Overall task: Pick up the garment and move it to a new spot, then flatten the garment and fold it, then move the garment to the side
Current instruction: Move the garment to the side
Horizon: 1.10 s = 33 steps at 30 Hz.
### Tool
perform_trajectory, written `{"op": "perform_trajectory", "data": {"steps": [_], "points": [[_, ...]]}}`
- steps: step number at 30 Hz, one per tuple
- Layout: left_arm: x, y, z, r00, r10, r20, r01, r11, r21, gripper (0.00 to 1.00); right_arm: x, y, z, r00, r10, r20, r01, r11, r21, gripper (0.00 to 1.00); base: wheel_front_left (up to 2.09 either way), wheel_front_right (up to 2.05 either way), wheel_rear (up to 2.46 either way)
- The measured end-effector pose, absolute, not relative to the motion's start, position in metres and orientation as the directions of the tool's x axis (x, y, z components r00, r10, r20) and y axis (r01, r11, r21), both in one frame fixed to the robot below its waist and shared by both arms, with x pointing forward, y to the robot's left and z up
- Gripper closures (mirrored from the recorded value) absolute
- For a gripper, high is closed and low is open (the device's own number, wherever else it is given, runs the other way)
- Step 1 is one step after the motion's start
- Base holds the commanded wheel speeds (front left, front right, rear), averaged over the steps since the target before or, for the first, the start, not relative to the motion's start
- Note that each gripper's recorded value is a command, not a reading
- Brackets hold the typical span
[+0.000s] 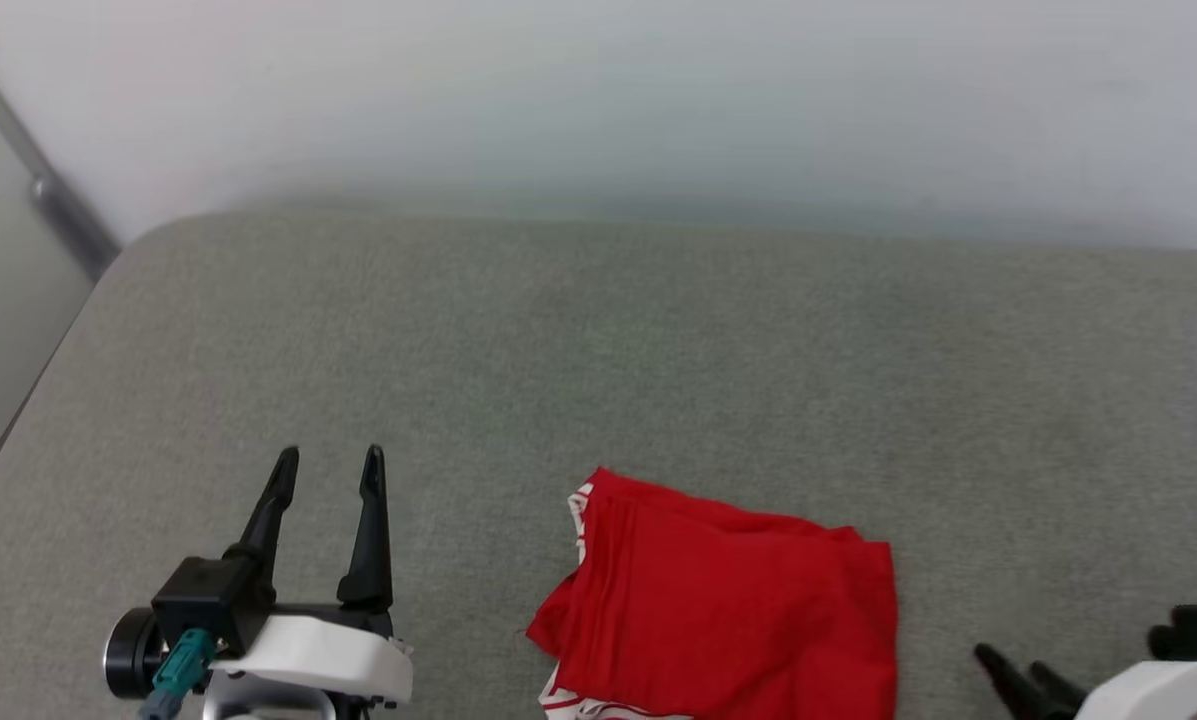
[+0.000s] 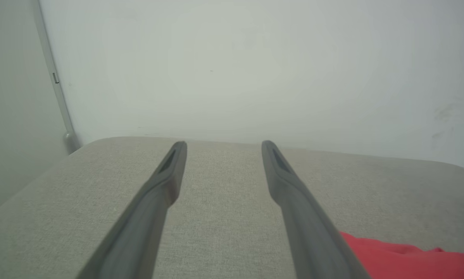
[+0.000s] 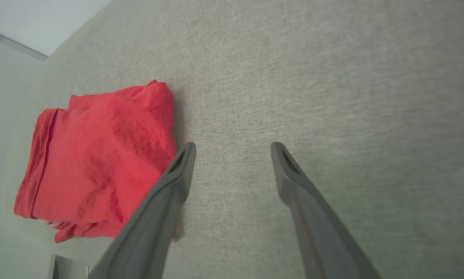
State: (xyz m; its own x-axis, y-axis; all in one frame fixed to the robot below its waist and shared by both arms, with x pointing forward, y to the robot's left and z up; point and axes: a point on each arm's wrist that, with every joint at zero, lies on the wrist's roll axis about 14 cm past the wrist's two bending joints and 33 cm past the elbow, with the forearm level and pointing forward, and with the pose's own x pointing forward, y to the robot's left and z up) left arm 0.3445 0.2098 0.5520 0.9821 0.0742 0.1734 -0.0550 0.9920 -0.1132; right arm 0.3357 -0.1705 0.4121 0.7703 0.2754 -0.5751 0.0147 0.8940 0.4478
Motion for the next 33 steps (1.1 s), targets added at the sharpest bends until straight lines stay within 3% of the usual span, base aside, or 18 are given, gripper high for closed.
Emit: {"op": "perform_trajectory", "data": {"steps": [6, 13, 14, 15, 16, 20, 27, 33], "points": [[0.353, 0.224, 0.540, 0.983, 0.116, 0.141, -0.101, 0.989, -0.112, 0.00, 0.338, -0.109, 0.384, 0.620, 0.470, -0.629, -0.022, 0.811, 0.585, 0.00, 0.00, 0.00, 0.00], [0.361, 0.236, 0.531, 0.982, 0.145, 0.117, -0.133, 0.986, -0.104, 0.00, 0.345, -0.072, 0.367, 0.520, 0.576, -0.630, -0.031, 0.750, 0.660, 0.00, 0.00, 0.00, 0.00], [0.361, 0.236, 0.529, 0.983, 0.142, 0.112, -0.132, 0.986, -0.100, 0.00, 0.346, -0.068, 0.366, 0.512, 0.586, -0.628, -0.037, 0.746, 0.665, 0.20, 0.00, 0.00, 0.00], [0.361, 0.237, 0.527, 0.984, 0.140, 0.106, -0.130, 0.987, -0.095, 0.00, 0.346, -0.065, 0.366, 0.508, 0.593, -0.624, -0.037, 0.739, 0.672, 0.76, 0.00, 0.00, 0.00], [0.361, 0.237, 0.526, 0.985, 0.140, 0.103, -0.131, 0.987, -0.094, 0.00, 0.346, -0.064, 0.366, 0.506, 0.597, -0.622, -0.039, 0.736, 0.675, 1.00, 0.00, 0.00, 0.00], [0.360, 0.237, 0.525, 0.986, 0.134, 0.104, -0.125, 0.989, -0.083, 0.00, 0.346, -0.063, 0.369, 0.509, 0.586, -0.630, -0.119, 0.773, 0.623, 1.00, 0.00, 0.00, 0.00], [0.358, 0.222, 0.525, 0.990, 0.082, 0.111, -0.074, 0.995, -0.072, 0.00, 0.357, -0.083, 0.392, 0.596, 0.509, -0.622, -0.267, 0.855, 0.444, 1.00, 0.00, 0.00, 0.00], [0.374, 0.194, 0.530, 0.991, -0.004, 0.131, 0.015, 0.996, -0.083, 0.00, 0.361, -0.126, 0.405, 0.661, 0.378, -0.648, -0.267, 0.926, 0.267, 1.00, 0.00, 0.00, 0.00]]}}
